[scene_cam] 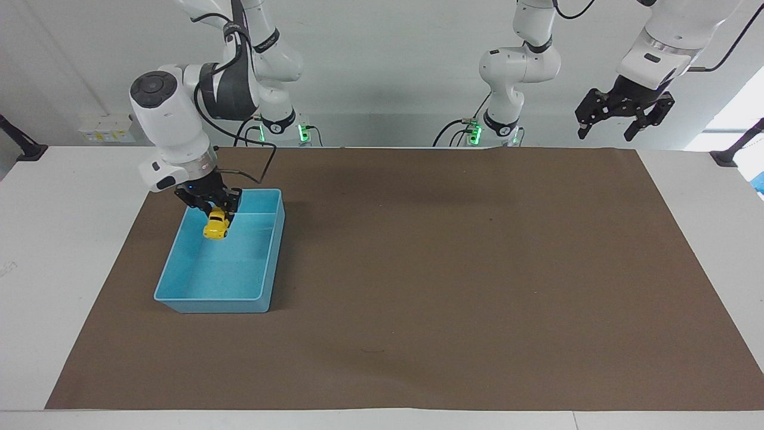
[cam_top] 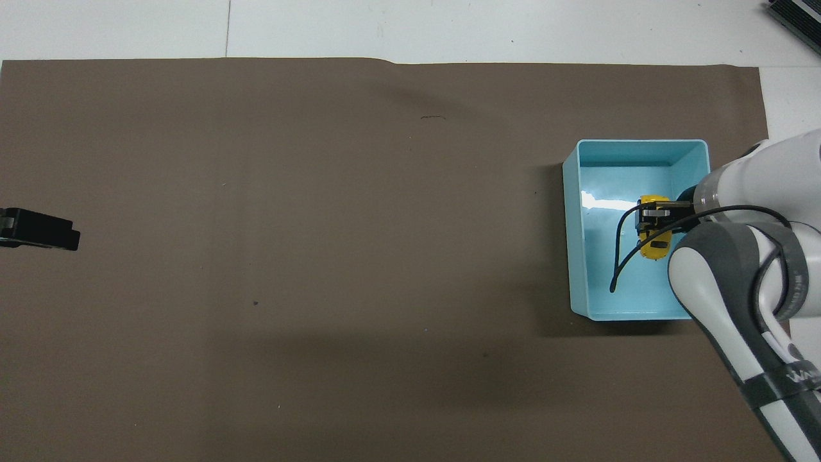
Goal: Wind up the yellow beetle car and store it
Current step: 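Lower the car onto the bin floor and open the right gripper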
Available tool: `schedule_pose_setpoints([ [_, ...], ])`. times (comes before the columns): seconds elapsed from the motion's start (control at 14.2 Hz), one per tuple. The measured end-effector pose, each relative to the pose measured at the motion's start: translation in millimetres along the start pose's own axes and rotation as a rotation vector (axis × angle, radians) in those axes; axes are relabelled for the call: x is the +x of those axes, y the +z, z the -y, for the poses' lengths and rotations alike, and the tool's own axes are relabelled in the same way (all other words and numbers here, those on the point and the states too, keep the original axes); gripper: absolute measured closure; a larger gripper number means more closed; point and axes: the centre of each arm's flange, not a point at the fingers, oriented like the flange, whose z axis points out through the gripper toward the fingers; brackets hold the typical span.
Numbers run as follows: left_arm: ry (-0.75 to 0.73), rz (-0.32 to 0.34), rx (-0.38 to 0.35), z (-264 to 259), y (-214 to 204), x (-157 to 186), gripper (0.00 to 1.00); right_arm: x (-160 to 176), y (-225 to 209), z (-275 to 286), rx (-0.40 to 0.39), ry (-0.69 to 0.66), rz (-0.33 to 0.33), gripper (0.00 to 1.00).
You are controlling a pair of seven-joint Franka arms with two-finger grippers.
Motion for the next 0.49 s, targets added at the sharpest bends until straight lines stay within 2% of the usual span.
schedule_pose_setpoints([
  [0.49,-0.017,0.0,-0.002,9.0,-0.5,-1.0,0.0,-6.7,54.0,-5.2,0.011,-0.027,-0.011,0.55],
])
